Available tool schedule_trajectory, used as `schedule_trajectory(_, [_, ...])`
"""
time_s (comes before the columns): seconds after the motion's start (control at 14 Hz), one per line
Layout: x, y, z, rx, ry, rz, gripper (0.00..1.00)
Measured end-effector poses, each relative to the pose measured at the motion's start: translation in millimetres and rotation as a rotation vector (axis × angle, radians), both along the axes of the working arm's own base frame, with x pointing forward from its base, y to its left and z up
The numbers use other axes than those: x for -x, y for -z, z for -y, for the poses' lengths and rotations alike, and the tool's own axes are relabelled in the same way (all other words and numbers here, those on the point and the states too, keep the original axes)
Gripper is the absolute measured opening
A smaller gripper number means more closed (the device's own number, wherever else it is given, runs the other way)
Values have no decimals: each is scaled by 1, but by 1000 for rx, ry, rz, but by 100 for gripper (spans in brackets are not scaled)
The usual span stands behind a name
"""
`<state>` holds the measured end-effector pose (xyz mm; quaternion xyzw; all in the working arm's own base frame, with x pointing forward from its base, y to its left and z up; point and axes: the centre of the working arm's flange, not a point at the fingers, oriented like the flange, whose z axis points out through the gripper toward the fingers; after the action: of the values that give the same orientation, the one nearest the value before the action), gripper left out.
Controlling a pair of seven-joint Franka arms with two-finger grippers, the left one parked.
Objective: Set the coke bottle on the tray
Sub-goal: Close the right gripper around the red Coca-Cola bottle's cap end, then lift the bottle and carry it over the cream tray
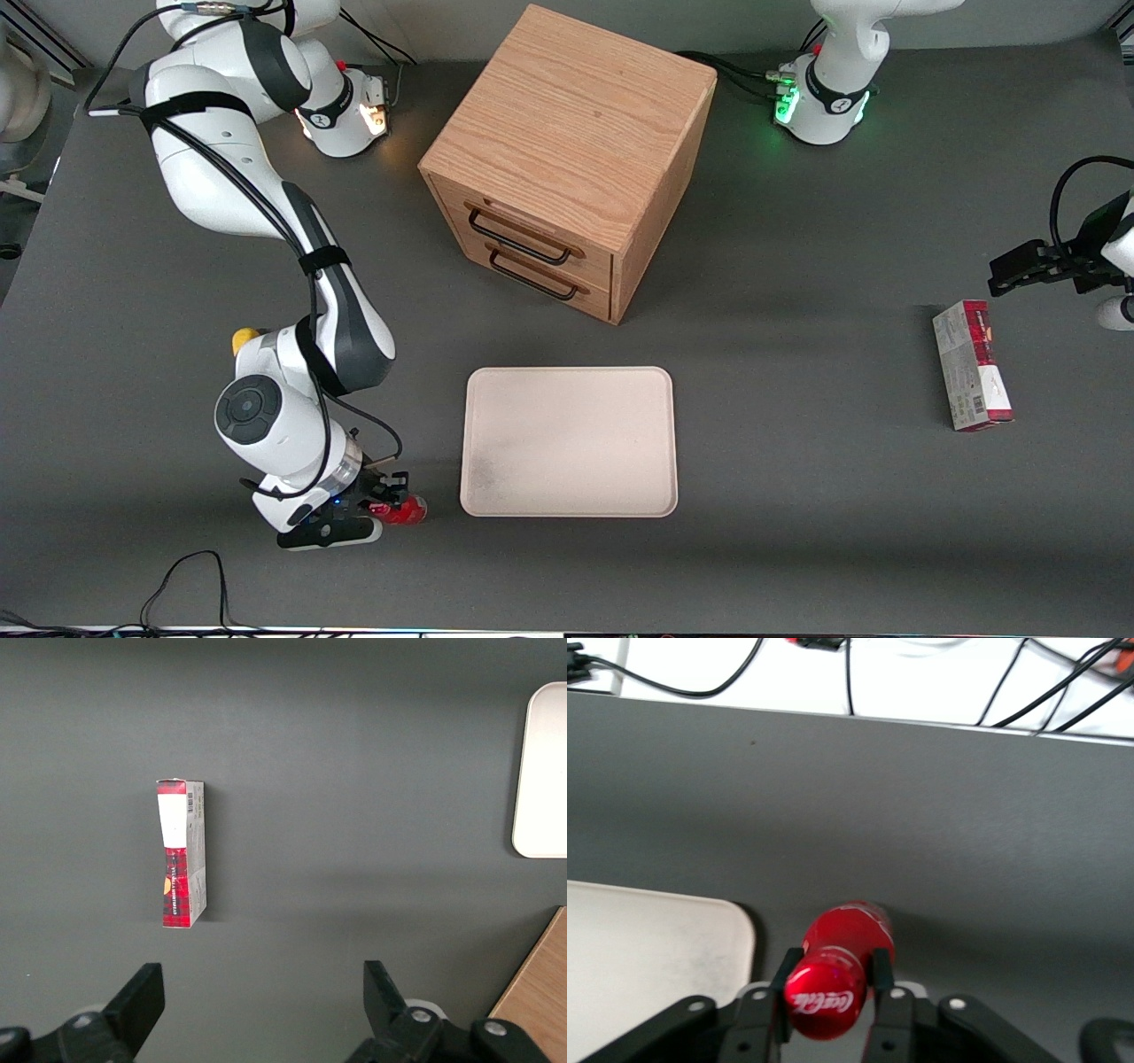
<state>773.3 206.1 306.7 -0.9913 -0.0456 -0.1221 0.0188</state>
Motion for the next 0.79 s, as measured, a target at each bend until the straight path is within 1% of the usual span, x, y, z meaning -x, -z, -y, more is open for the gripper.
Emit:
schedule_trajectory(0.29, [1,-8,-2,-15,51,-2,34])
schedule_trajectory(0.43, [7,-48,-4,-16,90,-22,34])
schedule_trajectory(0.57, [25,-119,-2,-4,116,-56,34])
schedule_trajectory(0.64, [37,-154,-6,-15,148,-58,34])
schedule_trajectory(0.71, [49,-179,-17,-44,186,-57,34])
schedule_trajectory(0.79, [59,-190,-35,-80,215,-61,34])
